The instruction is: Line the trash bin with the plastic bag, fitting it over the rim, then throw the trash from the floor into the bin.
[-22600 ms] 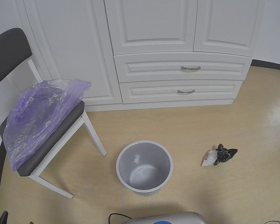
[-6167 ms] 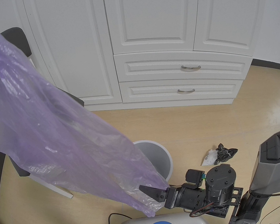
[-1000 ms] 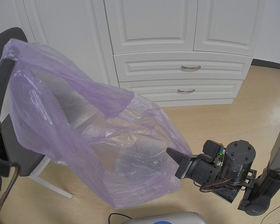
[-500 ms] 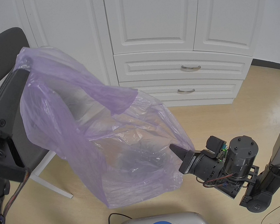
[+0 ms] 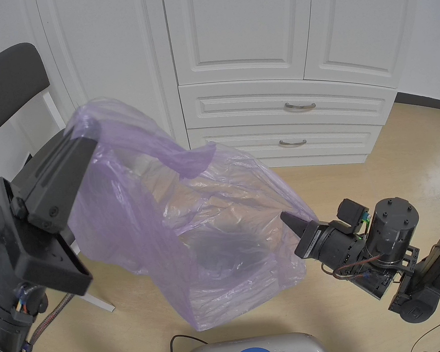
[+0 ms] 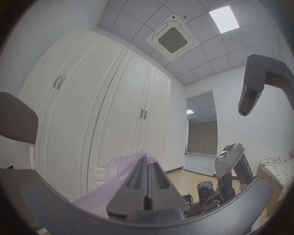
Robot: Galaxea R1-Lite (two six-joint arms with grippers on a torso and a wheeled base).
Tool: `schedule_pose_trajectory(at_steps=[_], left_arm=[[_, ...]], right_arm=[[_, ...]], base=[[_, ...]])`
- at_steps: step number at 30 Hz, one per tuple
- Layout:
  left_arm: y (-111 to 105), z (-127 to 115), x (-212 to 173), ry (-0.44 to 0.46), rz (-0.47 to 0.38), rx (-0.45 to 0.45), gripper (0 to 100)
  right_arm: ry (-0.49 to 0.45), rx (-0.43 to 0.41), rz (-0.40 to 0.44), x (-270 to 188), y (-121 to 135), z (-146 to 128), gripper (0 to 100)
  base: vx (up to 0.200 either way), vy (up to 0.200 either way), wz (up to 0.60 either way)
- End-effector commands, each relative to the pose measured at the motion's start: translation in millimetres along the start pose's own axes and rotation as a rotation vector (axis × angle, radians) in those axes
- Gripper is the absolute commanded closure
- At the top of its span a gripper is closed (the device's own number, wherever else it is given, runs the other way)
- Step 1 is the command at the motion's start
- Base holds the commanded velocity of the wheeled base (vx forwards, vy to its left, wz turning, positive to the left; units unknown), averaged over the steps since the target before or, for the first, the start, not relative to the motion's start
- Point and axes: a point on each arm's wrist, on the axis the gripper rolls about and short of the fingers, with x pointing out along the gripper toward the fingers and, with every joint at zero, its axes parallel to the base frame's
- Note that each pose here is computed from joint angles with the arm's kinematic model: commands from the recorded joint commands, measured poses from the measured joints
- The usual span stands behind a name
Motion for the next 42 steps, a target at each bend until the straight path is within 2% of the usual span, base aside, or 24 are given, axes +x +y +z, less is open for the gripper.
schedule_pose_trajectory(at_steps=[1,7,8,10,12,13,14,15,18,22,26,33,42], left_arm=[[4,-30,9,0.112,0.029,-0.024,100],[12,-57,13,0.212,0.093,-0.054,100],[15,-69,14,0.256,0.112,-0.065,100],[17,-78,15,0.286,0.122,-0.064,100],[32,-110,17,0.395,0.186,-0.039,100],[37,-122,16,0.435,0.206,-0.026,100],[38,-124,16,0.441,0.212,-0.024,100],[47,-138,14,0.490,0.252,-0.009,100],[58,-154,11,0.546,0.300,0.007,100],[67,-161,7,0.581,0.323,0.067,100],[70,-159,5,0.586,0.328,0.102,100],[81,-158,0,0.611,0.389,0.188,100],[89,-152,-5,0.613,0.423,0.215,100]], right_arm=[[-0.058,-0.014,-0.057,-9,6,53,100],[-0.057,-0.020,-0.140,-24,11,92,100],[-0.071,-0.024,-0.171,-28,10,106,100],[-0.078,-0.025,-0.188,-30,8,112,100],[-0.123,-0.044,-0.210,-43,11,134,100],[-0.125,-0.062,-0.215,-48,13,138,100],[-0.125,-0.063,-0.215,-49,13,138,100],[-0.122,-0.106,-0.223,-57,15,141,100],[-0.105,-0.165,-0.221,-69,18,140,100],[-0.052,-0.257,-0.242,-74,10,126,100],[-0.007,-0.317,-0.261,-75,4,117,100],[0.066,-0.465,-0.307,-87,-10,103,100],[0.174,-0.641,-0.401,-98,-37,89,100]], base=[[0.000,0.000,0.00],[0.000,0.000,0.00],[0.000,0.000,0.00],[0.000,0.000,0.00],[0.000,0.000,0.00],[0.000,0.000,0.00],[0.000,0.000,0.00],[0.000,0.000,0.00],[0.000,0.000,0.00],[0.000,0.000,0.00],[0.000,0.000,0.00],[0.000,0.000,0.00],[0.000,0.000,0.00]])
